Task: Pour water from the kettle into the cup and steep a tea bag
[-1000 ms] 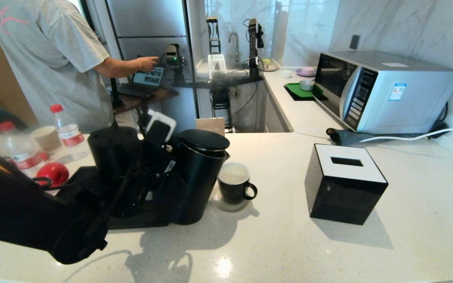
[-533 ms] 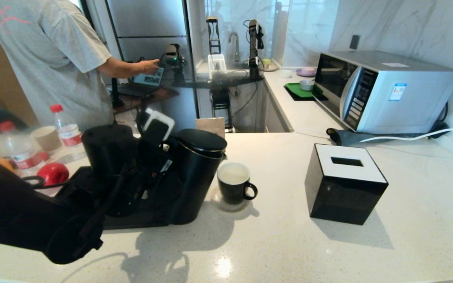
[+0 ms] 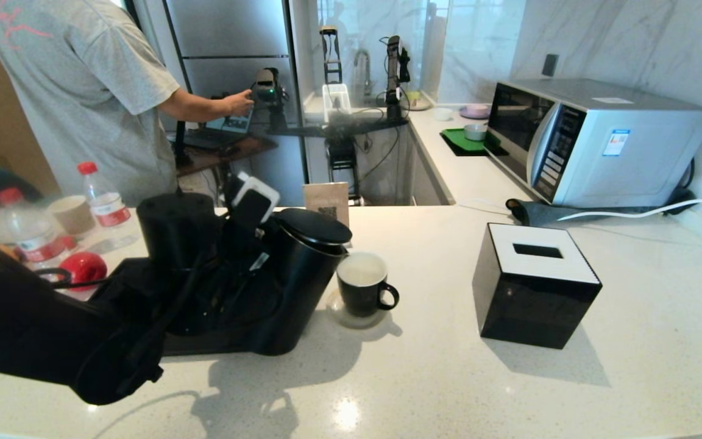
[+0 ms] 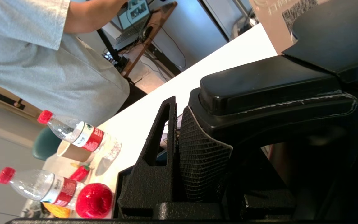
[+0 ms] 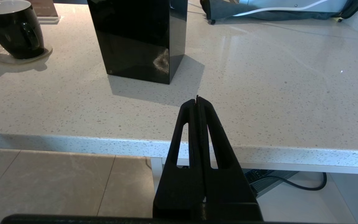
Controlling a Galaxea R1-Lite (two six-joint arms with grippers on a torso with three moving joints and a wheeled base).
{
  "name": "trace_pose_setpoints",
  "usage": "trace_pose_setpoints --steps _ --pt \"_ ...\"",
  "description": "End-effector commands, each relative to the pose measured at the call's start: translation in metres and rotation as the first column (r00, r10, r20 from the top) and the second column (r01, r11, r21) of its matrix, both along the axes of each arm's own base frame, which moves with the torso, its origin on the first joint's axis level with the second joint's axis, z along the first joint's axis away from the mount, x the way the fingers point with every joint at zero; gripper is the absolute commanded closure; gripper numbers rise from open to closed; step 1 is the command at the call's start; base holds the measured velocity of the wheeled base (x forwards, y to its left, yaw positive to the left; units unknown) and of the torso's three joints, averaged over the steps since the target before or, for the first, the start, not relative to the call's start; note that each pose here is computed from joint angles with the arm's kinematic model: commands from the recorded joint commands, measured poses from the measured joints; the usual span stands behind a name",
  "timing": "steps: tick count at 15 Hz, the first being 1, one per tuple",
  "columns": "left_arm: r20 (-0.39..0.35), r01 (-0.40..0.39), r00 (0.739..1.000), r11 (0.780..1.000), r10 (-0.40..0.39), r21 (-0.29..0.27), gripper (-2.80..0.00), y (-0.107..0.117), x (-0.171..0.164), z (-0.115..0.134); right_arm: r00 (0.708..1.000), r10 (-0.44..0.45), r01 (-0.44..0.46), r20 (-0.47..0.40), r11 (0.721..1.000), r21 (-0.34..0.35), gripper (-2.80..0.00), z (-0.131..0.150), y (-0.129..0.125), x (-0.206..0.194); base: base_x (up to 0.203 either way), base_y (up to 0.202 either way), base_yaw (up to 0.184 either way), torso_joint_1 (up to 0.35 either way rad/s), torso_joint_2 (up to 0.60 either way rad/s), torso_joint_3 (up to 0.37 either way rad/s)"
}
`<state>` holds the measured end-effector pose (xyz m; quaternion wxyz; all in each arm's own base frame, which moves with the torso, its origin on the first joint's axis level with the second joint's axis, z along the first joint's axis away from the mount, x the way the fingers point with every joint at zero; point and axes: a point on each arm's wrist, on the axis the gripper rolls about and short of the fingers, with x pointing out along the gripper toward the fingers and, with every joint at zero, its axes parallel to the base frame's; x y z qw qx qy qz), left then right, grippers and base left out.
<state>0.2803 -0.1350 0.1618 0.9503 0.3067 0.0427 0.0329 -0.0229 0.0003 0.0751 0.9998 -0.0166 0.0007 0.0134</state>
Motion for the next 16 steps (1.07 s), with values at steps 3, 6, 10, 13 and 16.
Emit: trace_pose_setpoints --steps 3,6,10,13,16 --pt "-0.010 0.003 1.000 0.999 -0.003 0.040 0.00 -0.0041 0.0051 0.0037 1.000 0.001 -0.001 -0.001 1.000 -0.001 0.00 0.0000 0.0000 0.0001 0.000 0.000 0.000 0.000 0.00 0.000" --pt "-0.017 0.007 1.000 0.997 -0.006 0.072 0.00 -0.0051 0.0069 0.0044 1.000 0.001 -0.001 -0.001 1.000 -0.001 0.00 0.0000 0.0000 0.0001 0.000 0.000 0.000 0.000 0.00 0.000" --pt "-0.014 0.008 1.000 0.998 -0.007 0.070 0.00 -0.0058 0.0075 0.0050 1.000 0.001 -0.001 -0.001 1.000 -0.001 0.00 0.0000 0.0000 0.0001 0.000 0.000 0.000 0.000 0.00 0.000" --pt "-0.010 0.007 1.000 0.997 -0.006 0.071 0.00 -0.0061 0.0086 0.0063 1.000 0.001 -0.001 -0.001 1.000 -0.001 0.00 0.0000 0.0000 0.0001 0.000 0.000 0.000 0.000 0.00 0.000" --pt "-0.004 0.009 1.000 0.998 -0.009 0.068 0.00 -0.0073 0.0091 0.0082 1.000 0.001 -0.001 -0.001 1.000 -0.001 0.00 0.0000 0.0000 0.0001 0.000 0.000 0.000 0.000 0.00 0.000"
